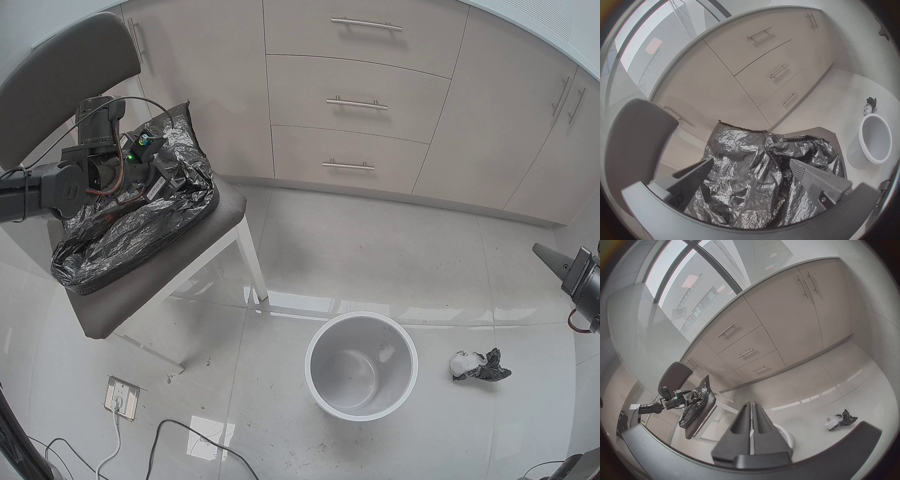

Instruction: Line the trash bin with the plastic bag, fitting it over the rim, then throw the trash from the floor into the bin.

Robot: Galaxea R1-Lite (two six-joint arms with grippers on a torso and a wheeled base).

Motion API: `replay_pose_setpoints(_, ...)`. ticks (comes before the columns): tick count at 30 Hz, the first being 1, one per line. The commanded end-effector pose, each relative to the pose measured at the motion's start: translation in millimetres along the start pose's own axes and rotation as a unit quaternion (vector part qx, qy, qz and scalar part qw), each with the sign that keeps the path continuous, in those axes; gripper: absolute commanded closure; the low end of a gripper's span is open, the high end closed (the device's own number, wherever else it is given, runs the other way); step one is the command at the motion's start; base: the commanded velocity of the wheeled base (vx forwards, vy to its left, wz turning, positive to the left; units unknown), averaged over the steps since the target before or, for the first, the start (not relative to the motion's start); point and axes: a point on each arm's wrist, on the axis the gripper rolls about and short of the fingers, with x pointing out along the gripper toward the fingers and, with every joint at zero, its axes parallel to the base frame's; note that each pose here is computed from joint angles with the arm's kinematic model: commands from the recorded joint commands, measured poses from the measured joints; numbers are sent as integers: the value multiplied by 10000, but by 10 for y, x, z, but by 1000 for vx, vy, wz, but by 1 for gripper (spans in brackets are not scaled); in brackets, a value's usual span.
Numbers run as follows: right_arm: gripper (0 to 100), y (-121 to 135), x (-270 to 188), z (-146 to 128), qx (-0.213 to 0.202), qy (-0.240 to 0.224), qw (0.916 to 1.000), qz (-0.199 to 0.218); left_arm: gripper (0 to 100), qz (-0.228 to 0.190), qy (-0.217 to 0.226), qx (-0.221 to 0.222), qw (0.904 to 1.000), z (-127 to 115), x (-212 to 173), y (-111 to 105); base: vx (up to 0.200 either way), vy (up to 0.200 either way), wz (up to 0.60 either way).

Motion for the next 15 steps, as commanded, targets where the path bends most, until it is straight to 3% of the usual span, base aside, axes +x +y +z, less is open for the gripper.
replay_pose_setpoints(1, 100, 4, 0, 0, 0, 1, 10000, 12, 0, -47, 59, 21, 10000, -36, 35, -29, 0, 0, 0)
replay_pose_setpoints(15, 100, 8, -1, -8, 8, 19, 10000, 28, 0, 102, 295, 0, 9995, -168, 276, -23, 0, 0, 0)
